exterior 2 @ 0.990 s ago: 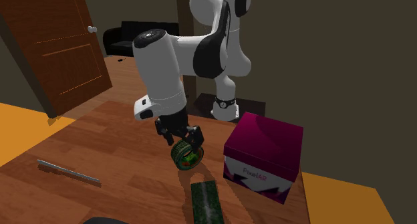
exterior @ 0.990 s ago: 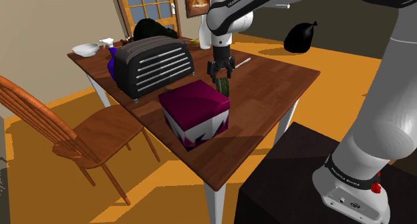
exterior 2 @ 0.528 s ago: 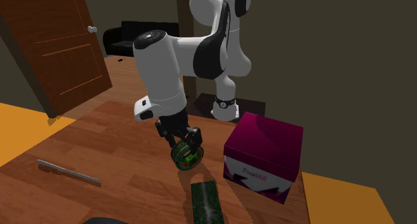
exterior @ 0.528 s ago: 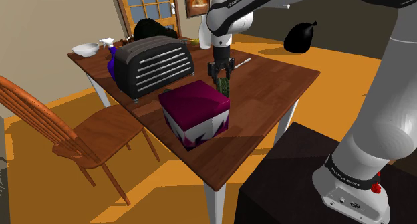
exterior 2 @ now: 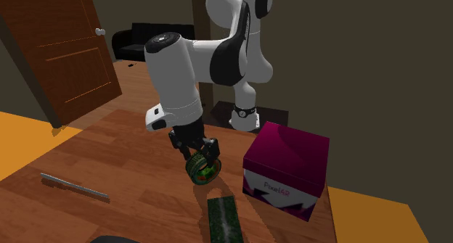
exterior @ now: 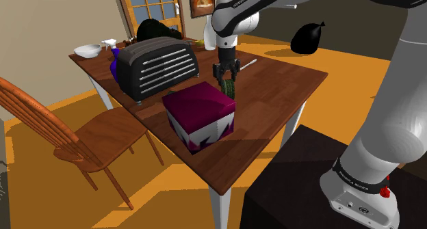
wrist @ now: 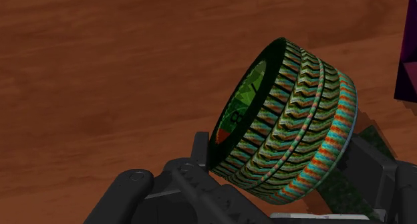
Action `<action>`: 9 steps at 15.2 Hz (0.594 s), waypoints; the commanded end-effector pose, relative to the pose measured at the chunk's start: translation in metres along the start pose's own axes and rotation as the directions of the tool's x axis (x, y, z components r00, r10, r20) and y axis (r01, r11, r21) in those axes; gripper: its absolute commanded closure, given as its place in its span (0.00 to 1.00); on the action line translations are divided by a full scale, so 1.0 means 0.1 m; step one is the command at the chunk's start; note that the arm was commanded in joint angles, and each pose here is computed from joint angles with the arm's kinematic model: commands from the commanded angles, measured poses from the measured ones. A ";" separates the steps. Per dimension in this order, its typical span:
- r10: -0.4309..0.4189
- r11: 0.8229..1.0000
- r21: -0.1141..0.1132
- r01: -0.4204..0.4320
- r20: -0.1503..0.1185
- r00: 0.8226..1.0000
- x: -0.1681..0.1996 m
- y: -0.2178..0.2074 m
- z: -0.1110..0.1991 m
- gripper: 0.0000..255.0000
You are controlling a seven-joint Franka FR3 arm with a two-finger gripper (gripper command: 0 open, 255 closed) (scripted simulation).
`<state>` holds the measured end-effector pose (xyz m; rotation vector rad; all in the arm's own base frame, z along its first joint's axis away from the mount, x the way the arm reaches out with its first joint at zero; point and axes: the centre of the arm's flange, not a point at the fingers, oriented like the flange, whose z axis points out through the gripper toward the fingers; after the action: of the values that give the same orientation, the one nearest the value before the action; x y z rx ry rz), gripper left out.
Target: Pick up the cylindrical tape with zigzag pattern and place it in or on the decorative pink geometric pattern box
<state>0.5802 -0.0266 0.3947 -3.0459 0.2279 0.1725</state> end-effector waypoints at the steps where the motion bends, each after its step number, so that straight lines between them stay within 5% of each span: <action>1: 0.000 1.000 0.000 0.000 0.002 1.000 0.00 0.00 0.01 1.00; 9: 0.000 1.000 0.000 0.000 0.002 1.000 -0.05 -0.03 -0.41 1.00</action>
<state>0.5812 -0.0264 0.4305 -3.0455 0.2276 0.1750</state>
